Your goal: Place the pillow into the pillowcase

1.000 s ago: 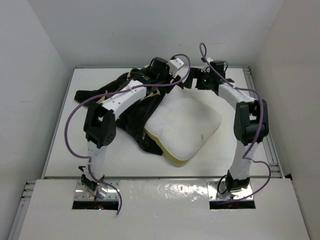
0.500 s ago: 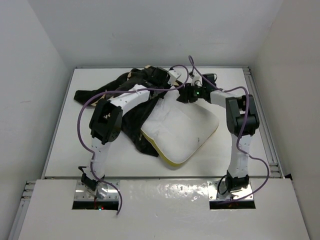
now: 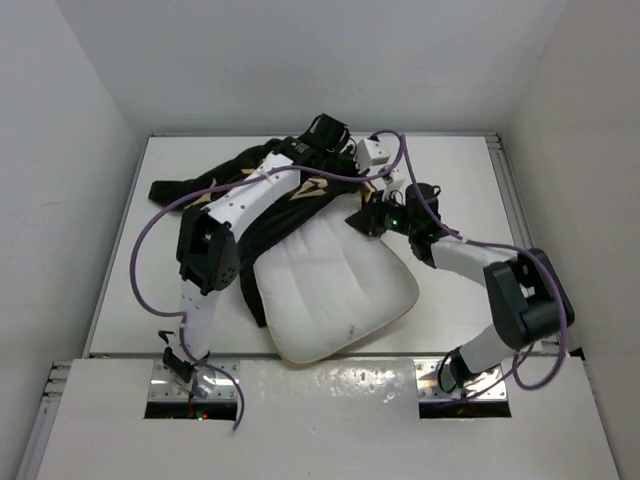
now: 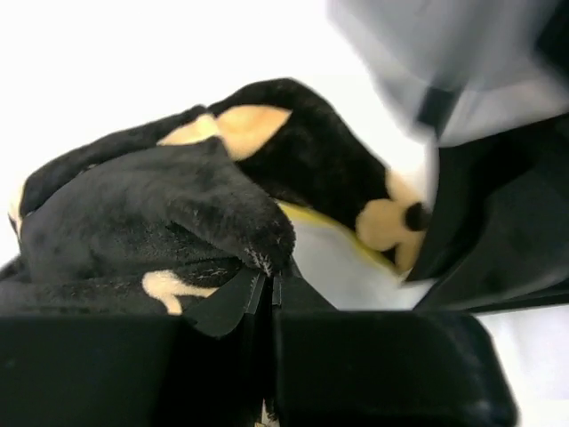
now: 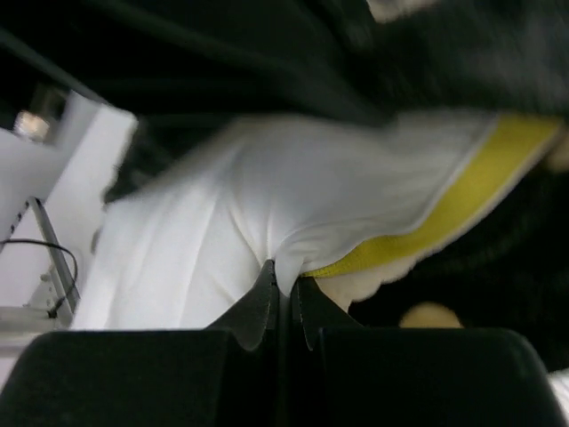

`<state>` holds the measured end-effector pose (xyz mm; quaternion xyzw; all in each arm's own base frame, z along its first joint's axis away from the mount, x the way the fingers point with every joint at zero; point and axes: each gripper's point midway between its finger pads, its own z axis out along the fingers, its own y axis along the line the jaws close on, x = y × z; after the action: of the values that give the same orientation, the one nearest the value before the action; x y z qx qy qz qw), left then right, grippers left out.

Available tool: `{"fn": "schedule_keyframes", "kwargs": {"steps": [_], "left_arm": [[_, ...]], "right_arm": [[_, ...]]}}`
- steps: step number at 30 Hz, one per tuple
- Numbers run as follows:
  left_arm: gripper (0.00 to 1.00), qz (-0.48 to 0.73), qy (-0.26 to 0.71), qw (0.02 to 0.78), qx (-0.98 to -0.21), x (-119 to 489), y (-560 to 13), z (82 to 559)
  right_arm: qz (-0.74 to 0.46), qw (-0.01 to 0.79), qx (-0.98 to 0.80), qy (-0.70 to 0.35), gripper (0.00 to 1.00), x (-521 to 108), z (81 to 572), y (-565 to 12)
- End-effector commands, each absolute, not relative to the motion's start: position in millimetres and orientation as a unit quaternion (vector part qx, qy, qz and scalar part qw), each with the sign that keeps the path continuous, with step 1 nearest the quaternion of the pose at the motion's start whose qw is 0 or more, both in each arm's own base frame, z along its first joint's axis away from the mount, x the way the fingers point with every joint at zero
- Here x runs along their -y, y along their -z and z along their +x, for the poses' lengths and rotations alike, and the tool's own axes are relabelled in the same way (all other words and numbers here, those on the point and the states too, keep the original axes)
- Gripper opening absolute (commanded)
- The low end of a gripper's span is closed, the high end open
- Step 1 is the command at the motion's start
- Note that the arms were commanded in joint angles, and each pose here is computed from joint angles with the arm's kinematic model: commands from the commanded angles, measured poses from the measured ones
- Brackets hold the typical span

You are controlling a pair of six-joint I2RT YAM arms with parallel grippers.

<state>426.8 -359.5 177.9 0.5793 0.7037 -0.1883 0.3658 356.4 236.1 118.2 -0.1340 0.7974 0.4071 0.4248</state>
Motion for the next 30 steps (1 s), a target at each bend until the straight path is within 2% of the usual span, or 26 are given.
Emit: {"fn": "schedule_keyframes", "kwargs": {"steps": [1,6,9,12,20,23,24,25,26,27,28,29,30], "left_arm": [[0.0,0.657,0.298,0.39,-0.572,396,-259,352],[0.0,0.713,0.331,0.345,-0.513,393,-262,297],[0.0,0.737,0.359,0.335,-0.465,393,-278,268],[0.0,0.755,0.371,0.335,-0.425,398,-291,247],[0.0,0.76,0.378,0.311,-0.427,407,-280,228],[0.0,0.752,0.368,0.308,-0.451,407,-273,234],[0.05,0.745,0.358,0.31,-0.469,408,-267,242],[0.1,0.741,0.341,0.315,-0.486,407,-262,251],[0.14,0.725,0.301,0.316,-0.532,399,-251,270],[0.18,0.713,0.25,0.329,-0.567,393,-239,293],[0.22,0.702,0.253,0.332,-0.577,393,-237,296],[0.28,0.684,0.21,0.337,-0.612,379,-229,316],[0.39,0.679,0.197,0.337,-0.621,371,-226,321]], "right_arm": [[-0.151,0.583,-0.67,-0.434,0.0,-253,366,-234],[-0.023,0.669,-0.631,-0.391,0.0,-205,386,-273],[0.081,0.685,-0.636,-0.346,0.0,-169,403,-264],[0.183,0.67,-0.644,-0.322,0.0,-139,413,-242],[0.332,0.628,-0.646,-0.28,0.0,-112,414,-202],[0.326,0.627,-0.661,-0.254,0.0,-106,415,-194],[0.282,0.617,-0.687,-0.259,0.0,-117,414,-188],[0.244,0.613,-0.704,-0.264,0.06,-126,414,-186],[0.205,0.599,-0.727,-0.265,0.46,-134,412,-178],[0.111,0.573,-0.756,-0.295,0.7,-161,405,-174],[0.07,0.55,-0.772,-0.311,0.83,-170,399,-171],[0.067,0.49,-0.817,-0.296,0.98,-160,391,-140],[0.044,0.479,-0.826,-0.294,0.99,-159,392,-143]]}}
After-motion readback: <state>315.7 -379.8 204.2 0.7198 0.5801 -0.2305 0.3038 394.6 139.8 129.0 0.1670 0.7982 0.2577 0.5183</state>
